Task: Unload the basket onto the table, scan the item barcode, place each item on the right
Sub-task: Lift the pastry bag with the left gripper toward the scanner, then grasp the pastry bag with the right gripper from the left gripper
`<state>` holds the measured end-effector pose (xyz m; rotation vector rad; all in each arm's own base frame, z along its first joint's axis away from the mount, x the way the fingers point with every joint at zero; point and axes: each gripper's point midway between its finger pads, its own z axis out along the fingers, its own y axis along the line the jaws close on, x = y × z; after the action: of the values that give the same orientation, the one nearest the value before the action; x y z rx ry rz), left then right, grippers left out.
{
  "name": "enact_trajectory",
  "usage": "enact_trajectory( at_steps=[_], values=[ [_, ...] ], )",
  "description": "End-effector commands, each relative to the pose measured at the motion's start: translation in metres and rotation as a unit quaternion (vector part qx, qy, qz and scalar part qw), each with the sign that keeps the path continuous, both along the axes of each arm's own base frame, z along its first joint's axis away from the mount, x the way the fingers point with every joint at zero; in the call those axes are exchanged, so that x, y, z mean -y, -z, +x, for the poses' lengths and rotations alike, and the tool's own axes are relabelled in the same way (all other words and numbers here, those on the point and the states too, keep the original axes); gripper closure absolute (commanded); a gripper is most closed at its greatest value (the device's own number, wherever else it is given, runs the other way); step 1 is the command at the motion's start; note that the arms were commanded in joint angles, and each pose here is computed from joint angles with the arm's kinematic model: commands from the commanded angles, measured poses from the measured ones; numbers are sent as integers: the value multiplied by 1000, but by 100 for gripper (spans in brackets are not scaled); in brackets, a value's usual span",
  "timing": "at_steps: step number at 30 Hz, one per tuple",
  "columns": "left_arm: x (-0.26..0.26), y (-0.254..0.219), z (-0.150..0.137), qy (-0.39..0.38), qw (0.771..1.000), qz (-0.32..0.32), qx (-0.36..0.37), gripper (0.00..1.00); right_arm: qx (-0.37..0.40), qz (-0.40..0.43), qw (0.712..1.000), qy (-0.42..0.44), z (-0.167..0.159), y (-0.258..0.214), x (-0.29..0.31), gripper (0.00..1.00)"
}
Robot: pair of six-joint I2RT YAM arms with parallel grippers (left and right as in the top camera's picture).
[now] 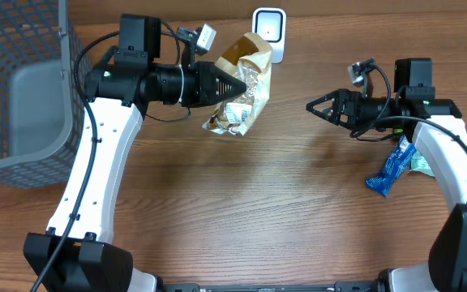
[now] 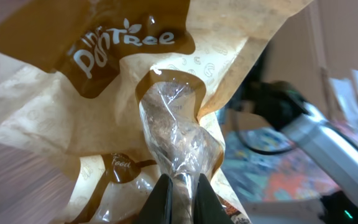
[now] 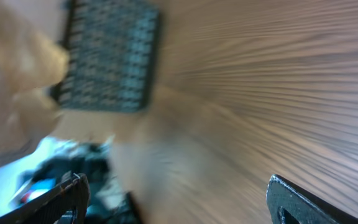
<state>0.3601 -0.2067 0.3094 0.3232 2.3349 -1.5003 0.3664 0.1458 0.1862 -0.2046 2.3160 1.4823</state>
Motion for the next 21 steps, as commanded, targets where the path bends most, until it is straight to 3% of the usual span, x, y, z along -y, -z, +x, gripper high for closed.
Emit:
enact_trajectory(
  at_steps=[1,7,16,21],
  values=[
    [14,-29,-18,75,993,-80,33,96,63,122,986,-92,-22,-40,-17,9],
    [18,-53,-34,139,977,-141,81,96,127,180,964,-150,-28,-68,-25,14],
    [21,-31,-36,149,974,-136,101,96,144,175,959,-170,-23,-80,-39,25],
    [15,-9,-27,129,980,-130,78,96,121,152,973,-122,2,-87,-40,25]
  ],
)
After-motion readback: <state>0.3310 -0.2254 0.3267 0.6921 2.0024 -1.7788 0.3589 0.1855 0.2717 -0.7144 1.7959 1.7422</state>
